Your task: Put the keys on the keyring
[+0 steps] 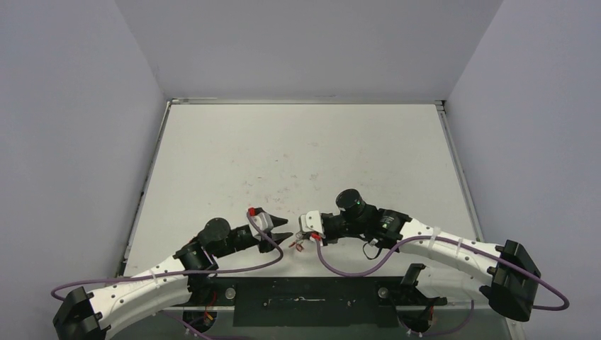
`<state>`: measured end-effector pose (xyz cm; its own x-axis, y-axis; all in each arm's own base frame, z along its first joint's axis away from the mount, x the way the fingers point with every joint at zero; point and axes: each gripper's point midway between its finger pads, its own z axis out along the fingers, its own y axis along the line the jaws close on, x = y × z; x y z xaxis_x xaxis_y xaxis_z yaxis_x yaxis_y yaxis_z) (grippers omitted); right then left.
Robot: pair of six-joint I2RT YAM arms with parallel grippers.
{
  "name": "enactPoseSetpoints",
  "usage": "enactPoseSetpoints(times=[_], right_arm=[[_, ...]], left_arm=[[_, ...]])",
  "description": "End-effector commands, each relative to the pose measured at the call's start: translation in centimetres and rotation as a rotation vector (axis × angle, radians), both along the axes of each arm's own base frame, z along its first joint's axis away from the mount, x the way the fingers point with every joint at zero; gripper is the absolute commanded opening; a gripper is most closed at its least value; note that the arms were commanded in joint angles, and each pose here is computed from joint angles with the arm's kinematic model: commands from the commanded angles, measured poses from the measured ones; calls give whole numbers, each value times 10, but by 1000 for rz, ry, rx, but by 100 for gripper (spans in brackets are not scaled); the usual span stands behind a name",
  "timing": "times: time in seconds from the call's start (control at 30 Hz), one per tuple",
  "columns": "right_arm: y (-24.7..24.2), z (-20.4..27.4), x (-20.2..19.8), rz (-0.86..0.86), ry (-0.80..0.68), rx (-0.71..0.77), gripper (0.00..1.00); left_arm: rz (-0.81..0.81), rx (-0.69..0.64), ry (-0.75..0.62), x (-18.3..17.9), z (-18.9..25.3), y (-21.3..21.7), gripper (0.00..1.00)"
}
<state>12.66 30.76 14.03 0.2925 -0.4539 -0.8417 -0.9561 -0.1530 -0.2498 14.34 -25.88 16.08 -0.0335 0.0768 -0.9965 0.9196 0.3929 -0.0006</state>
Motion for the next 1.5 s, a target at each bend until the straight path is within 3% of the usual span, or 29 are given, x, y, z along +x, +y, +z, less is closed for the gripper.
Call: enactPoseSetpoints(times=[0.0,0.4,0.63,0.83,1.27,1.47], right_arm=[[15,48,-2,36,-2,150,0],[32,59,1,-44,190,237,0],[36,35,9,-138,310,203,0],[34,39,19,-227,367,279,0],[32,42,10,-207,438,342,0],[30,40,4,-179,443,333,0]], left_arm=[[-78,-47,-167,-7,28,-8,38],[-109,-14,-203,-12,17,-10,34],[-125,11,-170,-18,5,-9,30],[-123,23,-151,-20,-1,-7,29],[-162,-13,-155,-29,7,-7,26],[-169,-47,-106,-35,11,-6,38]])
